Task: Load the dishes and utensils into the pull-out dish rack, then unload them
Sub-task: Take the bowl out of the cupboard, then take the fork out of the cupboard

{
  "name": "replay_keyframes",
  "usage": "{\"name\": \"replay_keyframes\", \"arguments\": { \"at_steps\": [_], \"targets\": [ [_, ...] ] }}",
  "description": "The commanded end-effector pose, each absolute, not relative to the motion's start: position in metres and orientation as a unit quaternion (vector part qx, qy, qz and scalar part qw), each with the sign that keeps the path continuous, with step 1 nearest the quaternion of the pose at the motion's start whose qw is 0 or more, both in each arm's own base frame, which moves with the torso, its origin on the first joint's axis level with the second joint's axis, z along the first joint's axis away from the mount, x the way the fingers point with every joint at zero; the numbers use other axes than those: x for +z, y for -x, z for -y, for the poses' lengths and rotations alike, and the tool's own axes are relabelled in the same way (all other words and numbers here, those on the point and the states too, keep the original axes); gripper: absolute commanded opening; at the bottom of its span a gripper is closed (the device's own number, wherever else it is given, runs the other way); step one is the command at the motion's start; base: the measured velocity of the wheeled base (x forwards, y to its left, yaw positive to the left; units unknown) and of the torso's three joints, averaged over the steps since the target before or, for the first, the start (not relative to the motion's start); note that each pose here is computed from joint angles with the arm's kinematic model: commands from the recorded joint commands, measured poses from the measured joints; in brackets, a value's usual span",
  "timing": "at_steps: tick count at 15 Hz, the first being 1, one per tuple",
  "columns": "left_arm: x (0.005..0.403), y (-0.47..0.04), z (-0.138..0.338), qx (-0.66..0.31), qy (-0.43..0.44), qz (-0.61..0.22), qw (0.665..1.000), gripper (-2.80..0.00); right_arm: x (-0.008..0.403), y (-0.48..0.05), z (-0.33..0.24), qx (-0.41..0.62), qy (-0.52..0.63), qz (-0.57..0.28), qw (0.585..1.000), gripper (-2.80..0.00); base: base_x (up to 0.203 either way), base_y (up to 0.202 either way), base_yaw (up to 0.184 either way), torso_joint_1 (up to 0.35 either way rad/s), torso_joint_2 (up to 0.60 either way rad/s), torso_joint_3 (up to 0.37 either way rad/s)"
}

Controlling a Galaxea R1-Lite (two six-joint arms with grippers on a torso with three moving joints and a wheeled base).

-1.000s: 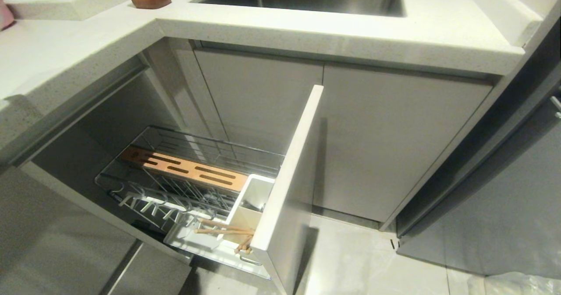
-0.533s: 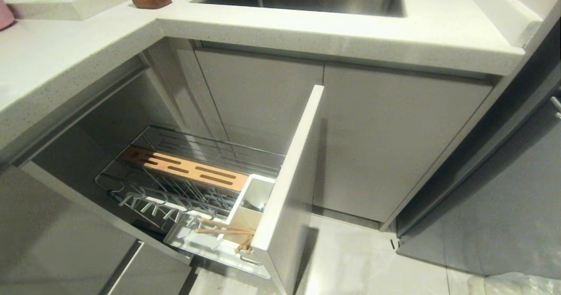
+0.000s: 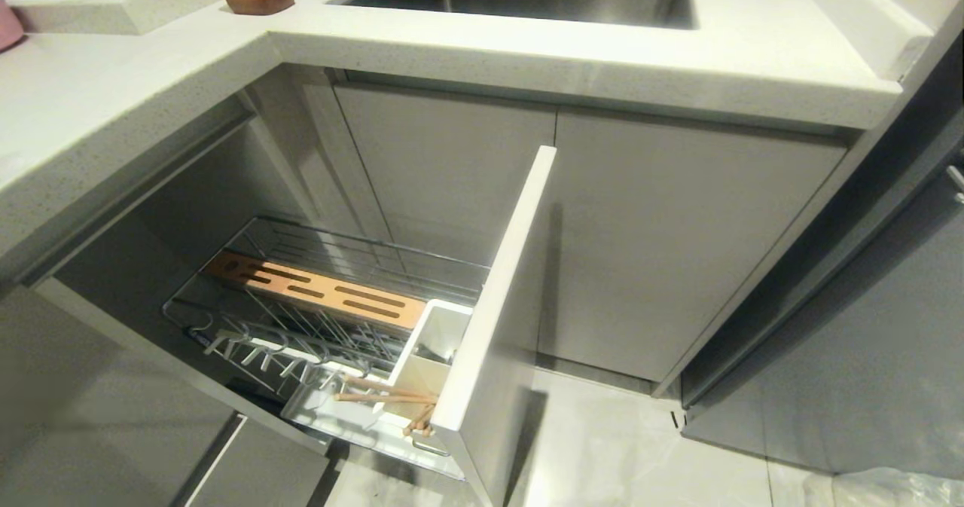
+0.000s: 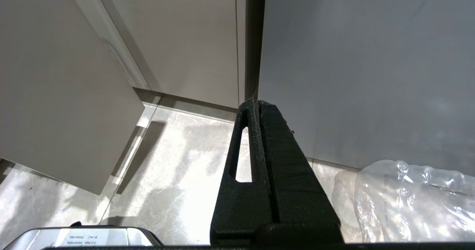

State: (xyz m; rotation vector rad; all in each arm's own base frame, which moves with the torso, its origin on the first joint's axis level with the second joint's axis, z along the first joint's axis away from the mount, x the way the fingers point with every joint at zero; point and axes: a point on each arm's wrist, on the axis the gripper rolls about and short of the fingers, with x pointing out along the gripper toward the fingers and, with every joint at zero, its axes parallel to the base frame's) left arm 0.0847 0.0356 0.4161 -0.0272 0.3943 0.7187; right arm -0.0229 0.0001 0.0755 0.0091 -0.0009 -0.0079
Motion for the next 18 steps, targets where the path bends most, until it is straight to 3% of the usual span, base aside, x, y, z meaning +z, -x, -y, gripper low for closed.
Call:
{"name": "replay_keyframes", "arguments": {
  "at_steps": [1,5,12,13,18],
  "targets": [
    [0.406,-0.114,-0.053,0.365,0.022,-0.239,0.899,-2.8,0.075,0.023,0.0,-0.004,-0.005,0.0,1.0,-2.8,0.0,0.0,0.0,0.0,0.0,0.0],
    [0.392,-0.13,-0.064,0.348,0.038,-0.304,0.886,-2.8,0.075,0.023,0.0,-0.004,-0.005,0.0,1.0,-2.8,0.0,0.0,0.0,0.0,0.0,0.0],
    [0.392,-0.127,-0.063,0.343,0.045,-0.303,0.888,-2.8,0.075,0.023,0.0,-0.004,-0.005,0.0,1.0,-2.8,0.0,0.0,0.0,0.0,0.0,0.0],
    [0.392,-0.128,-0.064,0.344,0.045,-0.302,0.888,0.0,0.075,0.023,0.0,-0.004,-0.005,0.0,1.0,-2.8,0.0,0.0,0.0,0.0,0.0,0.0],
    [0.398,-0.125,-0.064,0.357,0.043,-0.271,0.893,0.0,0.075,0.023,0.0,-0.004,-0.005,0.0,1.0,-2.8,0.0,0.0,0.0,0.0,0.0,0.0]
  ]
}}
